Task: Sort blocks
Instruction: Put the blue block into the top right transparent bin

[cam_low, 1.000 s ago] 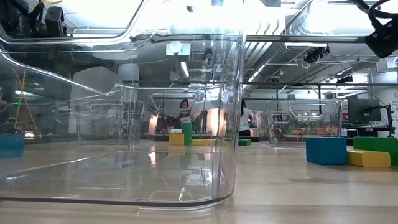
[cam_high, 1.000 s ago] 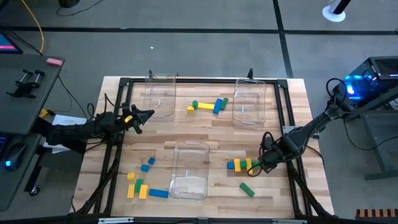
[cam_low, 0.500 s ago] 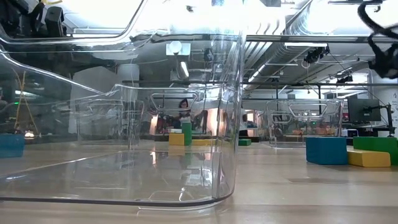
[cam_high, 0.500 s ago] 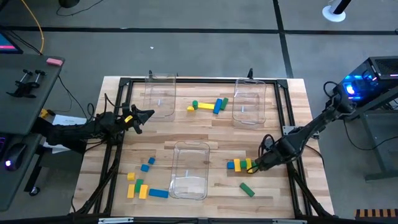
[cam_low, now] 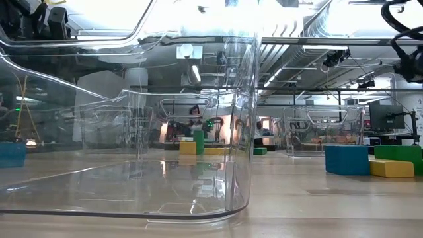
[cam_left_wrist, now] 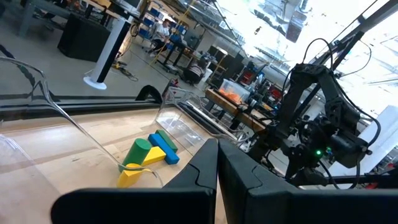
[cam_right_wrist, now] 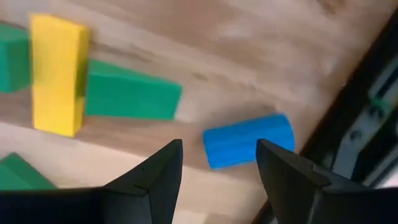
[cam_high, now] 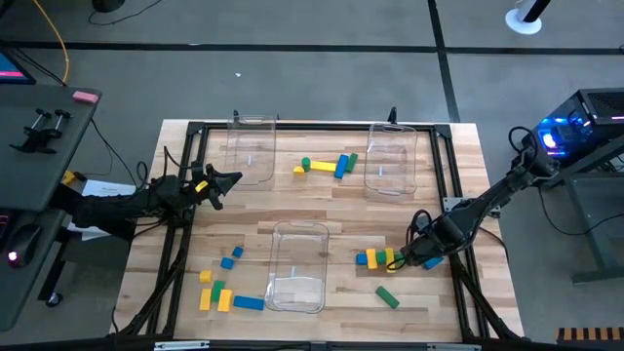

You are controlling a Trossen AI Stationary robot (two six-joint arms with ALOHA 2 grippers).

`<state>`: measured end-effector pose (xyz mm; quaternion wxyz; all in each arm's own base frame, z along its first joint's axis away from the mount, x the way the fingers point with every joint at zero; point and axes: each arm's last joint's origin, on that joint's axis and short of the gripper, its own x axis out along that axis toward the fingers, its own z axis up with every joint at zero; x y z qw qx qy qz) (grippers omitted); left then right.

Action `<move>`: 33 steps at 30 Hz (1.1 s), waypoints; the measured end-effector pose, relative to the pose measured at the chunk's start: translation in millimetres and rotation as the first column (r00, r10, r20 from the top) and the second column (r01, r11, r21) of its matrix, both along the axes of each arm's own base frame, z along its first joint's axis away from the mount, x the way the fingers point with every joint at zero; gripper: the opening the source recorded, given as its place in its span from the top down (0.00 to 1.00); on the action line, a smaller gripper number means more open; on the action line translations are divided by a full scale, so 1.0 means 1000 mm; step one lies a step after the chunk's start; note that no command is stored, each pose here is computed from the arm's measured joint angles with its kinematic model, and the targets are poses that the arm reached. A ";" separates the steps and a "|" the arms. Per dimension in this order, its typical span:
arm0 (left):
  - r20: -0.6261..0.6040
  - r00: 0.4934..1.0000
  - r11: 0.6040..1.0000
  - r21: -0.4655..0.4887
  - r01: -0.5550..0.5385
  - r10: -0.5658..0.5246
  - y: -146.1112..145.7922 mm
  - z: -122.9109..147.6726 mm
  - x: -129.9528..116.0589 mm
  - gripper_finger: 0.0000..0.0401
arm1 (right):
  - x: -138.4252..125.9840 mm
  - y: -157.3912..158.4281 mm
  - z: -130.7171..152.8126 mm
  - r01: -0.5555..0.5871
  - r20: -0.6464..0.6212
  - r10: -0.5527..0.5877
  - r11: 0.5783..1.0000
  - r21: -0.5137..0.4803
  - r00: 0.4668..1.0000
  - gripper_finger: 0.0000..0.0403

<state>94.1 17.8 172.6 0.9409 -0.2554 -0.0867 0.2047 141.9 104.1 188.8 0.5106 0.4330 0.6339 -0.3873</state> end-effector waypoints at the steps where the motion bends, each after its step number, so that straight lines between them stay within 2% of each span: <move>1: 0.000 1.000 1.000 0.000 0.000 0.000 0.000 0.000 0.000 1.00 | -0.001 0.001 0.000 0.045 -0.023 -0.045 0.999 0.016 0.999 0.50; 4: 0.000 1.000 1.000 0.000 0.000 0.000 0.000 0.000 0.000 1.00 | -0.001 0.008 0.000 0.202 -0.016 -0.201 0.979 0.011 0.979 0.50; 6: 0.000 1.000 1.000 0.000 0.000 0.000 0.000 0.000 0.000 1.00 | -0.002 0.012 -0.001 0.235 0.012 -0.235 0.972 -0.015 0.972 0.51; 10: 0.000 1.000 1.000 0.000 0.000 0.000 0.000 0.000 0.000 1.00 | -0.005 0.021 -0.007 0.344 -0.090 -0.346 0.938 -0.029 0.934 0.51; 16: 0.000 1.000 1.000 0.000 0.000 0.000 0.000 0.000 0.000 1.00 | 0.005 0.024 -0.026 0.392 -0.135 -0.405 0.913 -0.113 0.904 0.51; 18: 0.000 1.000 1.000 0.000 0.000 0.000 0.000 0.000 0.000 1.00 | 0.008 0.023 -0.031 0.377 -0.127 -0.396 0.914 -0.148 0.910 0.51; 22: 0.000 1.000 1.000 0.000 0.000 0.000 0.000 0.000 0.000 1.00 | 0.013 0.026 -0.032 0.370 -0.088 -0.381 0.922 -0.117 0.921 0.51; 26: 0.000 1.000 1.000 0.000 0.000 0.000 0.000 0.000 0.000 1.00 | 0.013 0.025 -0.028 0.332 -0.049 -0.340 0.935 -0.126 0.939 0.51; 29: 0.000 1.000 1.000 0.000 0.000 0.000 0.000 0.000 0.000 1.00 | 0.014 0.023 -0.025 0.216 0.012 -0.216 0.970 -0.116 0.976 0.51; 33: 0.000 1.000 1.000 0.000 0.000 0.000 0.000 0.000 0.000 1.00 | 0.016 0.021 -0.017 -0.045 0.085 0.050 0.997 -0.066 0.995 0.51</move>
